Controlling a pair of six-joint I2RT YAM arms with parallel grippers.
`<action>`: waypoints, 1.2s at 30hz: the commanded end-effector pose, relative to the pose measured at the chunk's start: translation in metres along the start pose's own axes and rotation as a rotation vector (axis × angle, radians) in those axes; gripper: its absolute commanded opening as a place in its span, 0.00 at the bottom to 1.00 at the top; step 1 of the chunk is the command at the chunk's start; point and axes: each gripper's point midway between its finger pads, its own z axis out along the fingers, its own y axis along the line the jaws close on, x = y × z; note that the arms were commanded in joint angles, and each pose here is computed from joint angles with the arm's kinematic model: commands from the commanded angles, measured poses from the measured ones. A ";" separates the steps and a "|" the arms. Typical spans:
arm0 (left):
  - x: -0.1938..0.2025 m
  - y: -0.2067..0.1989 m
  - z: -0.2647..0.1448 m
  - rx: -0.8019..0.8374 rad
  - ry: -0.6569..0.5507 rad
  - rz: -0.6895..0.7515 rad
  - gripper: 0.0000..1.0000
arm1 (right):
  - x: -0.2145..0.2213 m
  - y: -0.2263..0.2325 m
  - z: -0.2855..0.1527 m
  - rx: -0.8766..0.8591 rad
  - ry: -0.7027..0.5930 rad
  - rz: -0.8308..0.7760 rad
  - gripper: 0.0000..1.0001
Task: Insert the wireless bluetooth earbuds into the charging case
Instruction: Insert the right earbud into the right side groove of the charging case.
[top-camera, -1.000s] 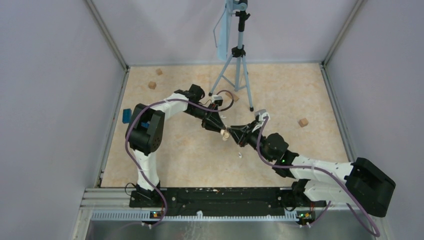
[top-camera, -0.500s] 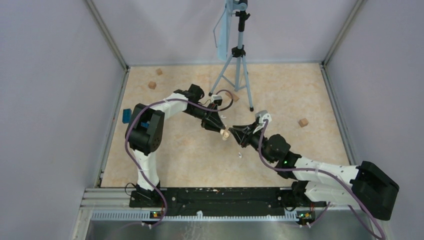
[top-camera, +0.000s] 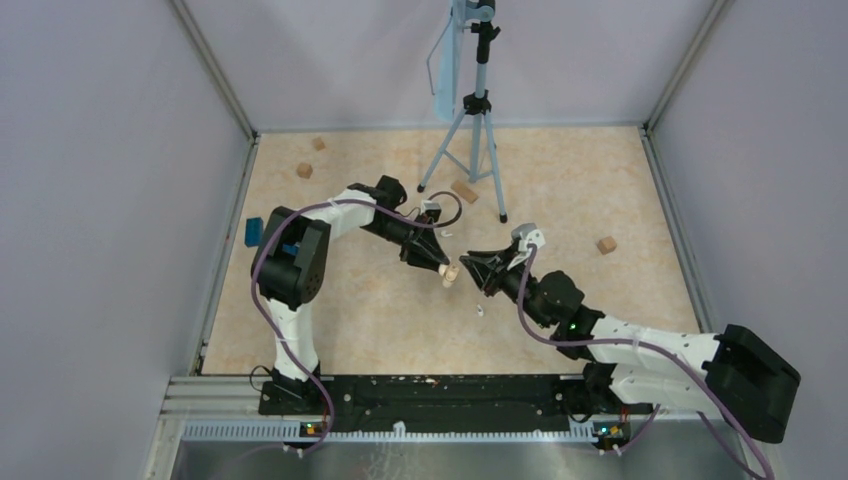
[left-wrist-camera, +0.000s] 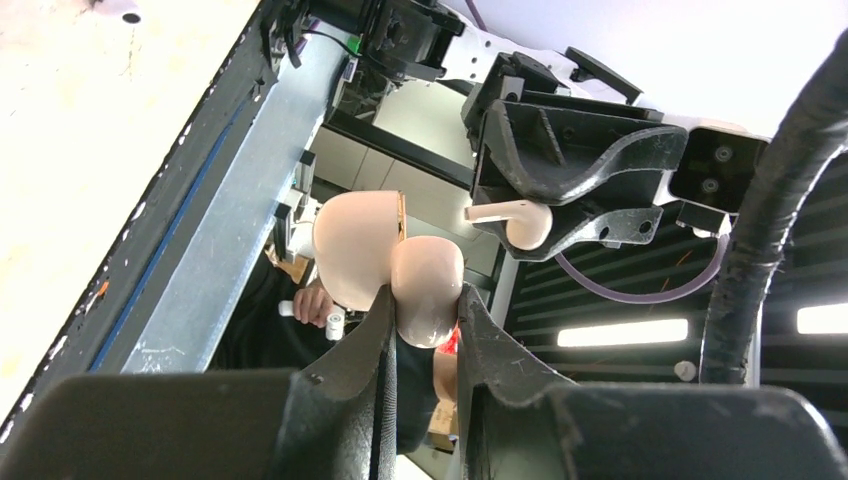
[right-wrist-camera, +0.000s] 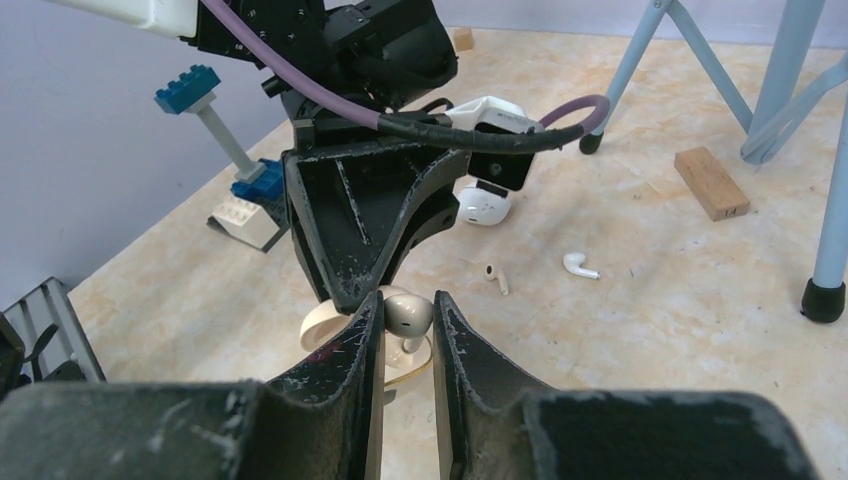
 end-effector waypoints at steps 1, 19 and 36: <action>0.005 -0.002 -0.002 -0.001 -0.013 -0.043 0.00 | -0.013 0.013 0.008 -0.047 -0.056 -0.005 0.08; 0.006 -0.003 -0.002 0.009 -0.011 -0.057 0.00 | 0.017 0.016 0.015 -0.077 0.009 0.009 0.08; 0.004 -0.005 -0.002 0.015 -0.008 -0.052 0.00 | 0.035 0.011 0.013 -0.067 0.035 0.023 0.08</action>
